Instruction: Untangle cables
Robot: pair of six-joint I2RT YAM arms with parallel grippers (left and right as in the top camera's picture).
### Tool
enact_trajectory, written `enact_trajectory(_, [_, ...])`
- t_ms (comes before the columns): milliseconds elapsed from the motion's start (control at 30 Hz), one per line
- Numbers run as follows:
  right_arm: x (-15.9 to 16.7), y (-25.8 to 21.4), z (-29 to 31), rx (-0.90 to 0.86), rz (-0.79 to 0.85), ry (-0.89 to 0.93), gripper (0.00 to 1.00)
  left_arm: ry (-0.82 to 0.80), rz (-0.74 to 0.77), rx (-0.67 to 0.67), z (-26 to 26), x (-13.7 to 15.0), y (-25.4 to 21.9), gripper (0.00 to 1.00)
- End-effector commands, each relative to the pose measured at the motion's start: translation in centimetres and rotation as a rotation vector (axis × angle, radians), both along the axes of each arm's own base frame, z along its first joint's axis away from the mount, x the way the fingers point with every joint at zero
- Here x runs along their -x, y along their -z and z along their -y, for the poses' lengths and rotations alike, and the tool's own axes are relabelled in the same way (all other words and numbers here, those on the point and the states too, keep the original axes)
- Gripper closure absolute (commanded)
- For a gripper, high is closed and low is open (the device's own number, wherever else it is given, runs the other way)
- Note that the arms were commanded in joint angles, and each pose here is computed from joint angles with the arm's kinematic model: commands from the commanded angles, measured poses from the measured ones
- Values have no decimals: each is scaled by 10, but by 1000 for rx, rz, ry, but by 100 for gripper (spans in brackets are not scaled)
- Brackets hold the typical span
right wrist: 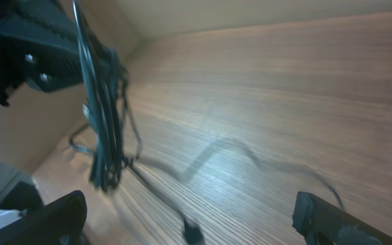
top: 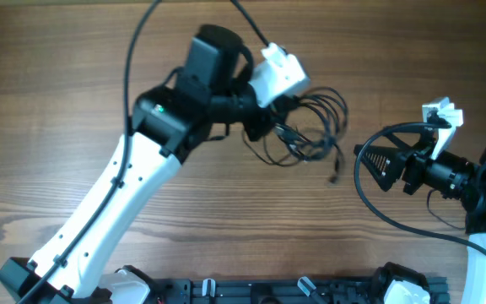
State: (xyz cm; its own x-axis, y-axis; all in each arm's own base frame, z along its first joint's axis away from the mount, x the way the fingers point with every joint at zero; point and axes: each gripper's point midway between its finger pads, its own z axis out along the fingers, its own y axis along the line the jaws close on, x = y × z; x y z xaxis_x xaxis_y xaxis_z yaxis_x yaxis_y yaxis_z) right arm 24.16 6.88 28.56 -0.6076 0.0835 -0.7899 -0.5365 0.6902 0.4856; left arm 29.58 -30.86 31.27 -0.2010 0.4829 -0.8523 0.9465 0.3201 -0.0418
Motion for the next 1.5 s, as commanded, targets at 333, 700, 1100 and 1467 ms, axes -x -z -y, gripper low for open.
enact_trajectory(333, [10,-8,-10,-19,65,-75,1,26,41,29,18,16,-18,96])
enact_trajectory(700, [-18,12,28,49,-95,208,2,136,55,27,42,48,-18,96])
enact_trajectory(1100, [-22,31,51,171,-145,322,1,286,70,133,45,80,-46,96])
enact_trajectory(1467, [-22,55,112,319,-298,680,0,294,99,160,36,91,-63,96])
